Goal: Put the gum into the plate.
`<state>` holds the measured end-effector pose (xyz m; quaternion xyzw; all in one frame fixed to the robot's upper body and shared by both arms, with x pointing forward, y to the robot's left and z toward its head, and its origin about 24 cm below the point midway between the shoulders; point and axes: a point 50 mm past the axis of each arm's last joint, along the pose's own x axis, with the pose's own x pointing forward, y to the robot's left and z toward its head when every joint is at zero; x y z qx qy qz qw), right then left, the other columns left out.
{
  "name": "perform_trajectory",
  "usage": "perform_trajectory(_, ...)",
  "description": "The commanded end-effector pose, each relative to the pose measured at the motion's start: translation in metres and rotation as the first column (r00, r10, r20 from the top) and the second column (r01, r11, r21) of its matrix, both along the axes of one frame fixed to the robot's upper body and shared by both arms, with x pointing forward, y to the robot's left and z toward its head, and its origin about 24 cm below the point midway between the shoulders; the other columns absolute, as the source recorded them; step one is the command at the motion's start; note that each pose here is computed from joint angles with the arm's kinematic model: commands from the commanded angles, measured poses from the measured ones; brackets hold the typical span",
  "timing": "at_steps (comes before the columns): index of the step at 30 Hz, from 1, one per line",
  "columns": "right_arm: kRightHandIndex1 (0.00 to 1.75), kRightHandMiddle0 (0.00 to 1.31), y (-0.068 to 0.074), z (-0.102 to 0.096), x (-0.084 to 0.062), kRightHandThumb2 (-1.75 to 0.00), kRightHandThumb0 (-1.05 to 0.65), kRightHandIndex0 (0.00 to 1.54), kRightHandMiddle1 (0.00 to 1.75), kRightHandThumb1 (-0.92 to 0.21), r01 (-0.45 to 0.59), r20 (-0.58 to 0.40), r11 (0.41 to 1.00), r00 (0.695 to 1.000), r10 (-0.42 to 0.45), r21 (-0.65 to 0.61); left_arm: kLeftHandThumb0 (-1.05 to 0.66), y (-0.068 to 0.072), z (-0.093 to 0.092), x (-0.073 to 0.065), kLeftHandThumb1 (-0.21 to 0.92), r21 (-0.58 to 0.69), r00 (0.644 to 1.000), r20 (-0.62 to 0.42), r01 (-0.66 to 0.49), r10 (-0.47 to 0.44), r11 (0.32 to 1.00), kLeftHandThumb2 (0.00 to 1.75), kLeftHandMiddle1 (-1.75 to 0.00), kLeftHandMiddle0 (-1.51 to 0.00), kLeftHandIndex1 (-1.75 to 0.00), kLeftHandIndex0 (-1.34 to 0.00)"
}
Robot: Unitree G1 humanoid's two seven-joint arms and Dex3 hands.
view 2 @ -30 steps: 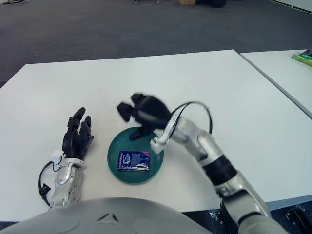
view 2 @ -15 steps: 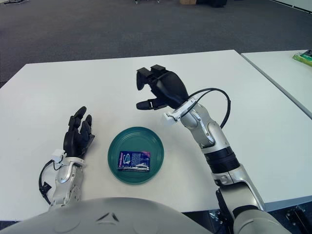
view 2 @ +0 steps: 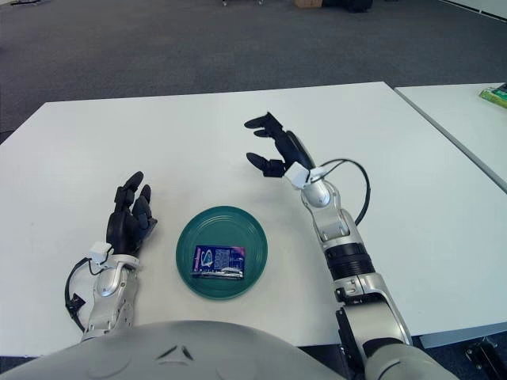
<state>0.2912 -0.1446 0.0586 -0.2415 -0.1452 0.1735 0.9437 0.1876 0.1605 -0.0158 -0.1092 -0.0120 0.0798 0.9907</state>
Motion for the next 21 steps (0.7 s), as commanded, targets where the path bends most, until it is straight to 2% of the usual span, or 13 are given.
perform_trajectory(1,0.02,0.00,0.001,-0.019,-0.005,-0.81,-1.04,0.06,0.10,-0.92,0.000,-0.039,0.998,0.999,0.002,0.059,-0.70,0.001,-0.019,-0.011,0.92,0.005,0.995,-0.102,0.008,-0.008,1.000,0.85,0.00,-0.19,-0.59,0.00)
perform_trajectory(4,0.01,0.00,0.002,-0.028,-0.007,-0.84,-1.04,0.02,0.03,-0.92,0.004,-0.055,0.996,0.999,0.001,0.091,-0.71,0.002,-0.019,-0.011,0.92,0.022,0.995,-0.100,0.012,-0.010,1.000,0.86,0.00,-0.18,-0.57,0.00)
perform_trajectory(11,0.00,0.00,0.001,-0.048,-0.017,-0.90,-1.05,0.00,0.00,-0.92,0.016,-0.081,0.985,0.997,-0.003,0.170,-0.75,0.003,-0.021,-0.011,0.92,0.061,0.994,-0.107,0.023,-0.017,0.998,0.91,0.00,-0.16,-0.48,0.00)
perform_trajectory(19,0.00,0.00,0.003,-0.057,-0.027,-0.94,-1.05,0.00,0.00,-0.92,0.055,-0.129,0.965,0.991,-0.022,0.255,-0.77,0.004,-0.022,-0.011,0.92,0.066,0.994,-0.111,0.034,-0.026,0.997,0.94,0.00,-0.15,-0.43,0.00)
perform_trajectory(21,0.00,0.00,0.006,-0.062,-0.039,-0.95,-1.05,0.00,0.00,-0.92,0.064,-0.142,0.959,0.990,-0.025,0.276,-0.78,0.005,-0.021,-0.011,0.92,0.066,0.993,-0.110,0.035,-0.028,0.997,0.94,0.00,-0.14,-0.42,0.00)
